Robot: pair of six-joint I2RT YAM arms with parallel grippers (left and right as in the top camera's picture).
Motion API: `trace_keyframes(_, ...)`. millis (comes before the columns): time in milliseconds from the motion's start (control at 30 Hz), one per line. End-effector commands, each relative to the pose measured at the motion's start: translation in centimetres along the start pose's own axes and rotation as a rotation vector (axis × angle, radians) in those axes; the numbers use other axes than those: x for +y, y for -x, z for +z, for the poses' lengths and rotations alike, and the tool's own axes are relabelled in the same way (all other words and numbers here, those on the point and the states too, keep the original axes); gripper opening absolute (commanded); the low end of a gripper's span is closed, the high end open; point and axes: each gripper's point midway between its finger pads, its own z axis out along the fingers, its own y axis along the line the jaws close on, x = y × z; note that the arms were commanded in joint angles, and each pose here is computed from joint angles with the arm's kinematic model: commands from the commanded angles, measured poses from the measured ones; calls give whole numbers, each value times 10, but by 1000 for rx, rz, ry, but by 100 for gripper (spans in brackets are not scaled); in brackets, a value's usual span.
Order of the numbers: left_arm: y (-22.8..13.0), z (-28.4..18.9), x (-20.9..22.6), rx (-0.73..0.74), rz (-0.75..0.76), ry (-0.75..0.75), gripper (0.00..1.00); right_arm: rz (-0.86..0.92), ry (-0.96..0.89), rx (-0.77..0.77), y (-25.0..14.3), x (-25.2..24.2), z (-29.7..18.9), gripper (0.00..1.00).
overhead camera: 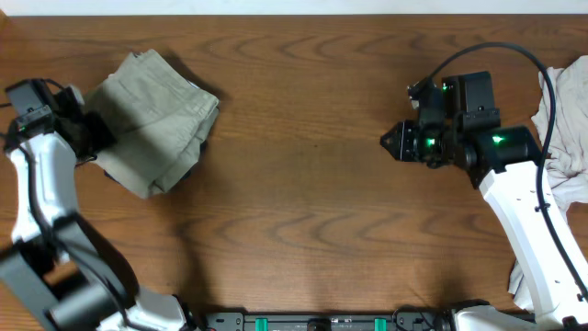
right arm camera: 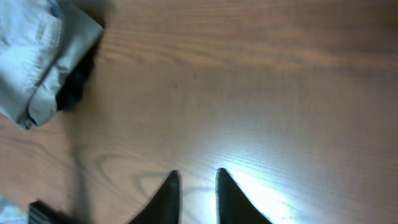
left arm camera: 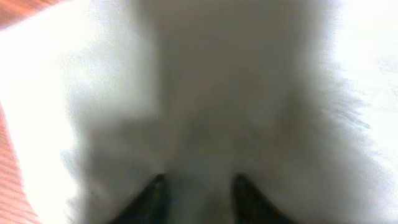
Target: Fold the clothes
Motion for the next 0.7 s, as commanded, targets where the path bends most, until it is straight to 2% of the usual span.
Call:
trace_keyframes(0, 17, -73, -72, -127, 106, -232, 51, -100, -34, -81, 18, -2, -6, 27)
trace_keyframes(133, -2, -145, -130, -172, 343, -307, 53, -162, -42, -211, 45, 5, -21, 31)
trace_keyframes(233, -31, -190, -158, -177, 475, -297, 53, -216, -24, -293, 55, 17, -40, 34)
trace_keyframes(367, -68, -229, -170, -207, 601, -244, 54, -284, -14, -366, 52, 31, -72, 44)
trace_keyframes(467, -93, -250, -160, -210, 643, -188, 61, -322, -11, -405, 42, 39, -98, 50)
trace_keyframes(500, -99, -255, -154, -211, 637, -169, 70, -328, -10, -413, 36, 41, -106, 55)
trace_keyframes(533, -104, -260, -149, -211, 618, -153, 73, -331, -8, -420, 31, 43, -113, 59)
trace_keyframes(567, -110, -265, -144, -209, 599, -147, 78, -332, -7, -423, 26, 45, -119, 70)
trace_keyframes(600, -114, -268, -141, -206, 592, -147, 93, -334, -5, -425, 21, 46, -124, 93)
trace_keyframes(633, -118, -271, -138, -203, 591, -146, 98, -334, -6, -426, 15, 46, -130, 99)
trace_keyframes(667, -121, -273, -137, -205, 591, -147, 98, -333, -6, -424, 11, 47, -133, 99)
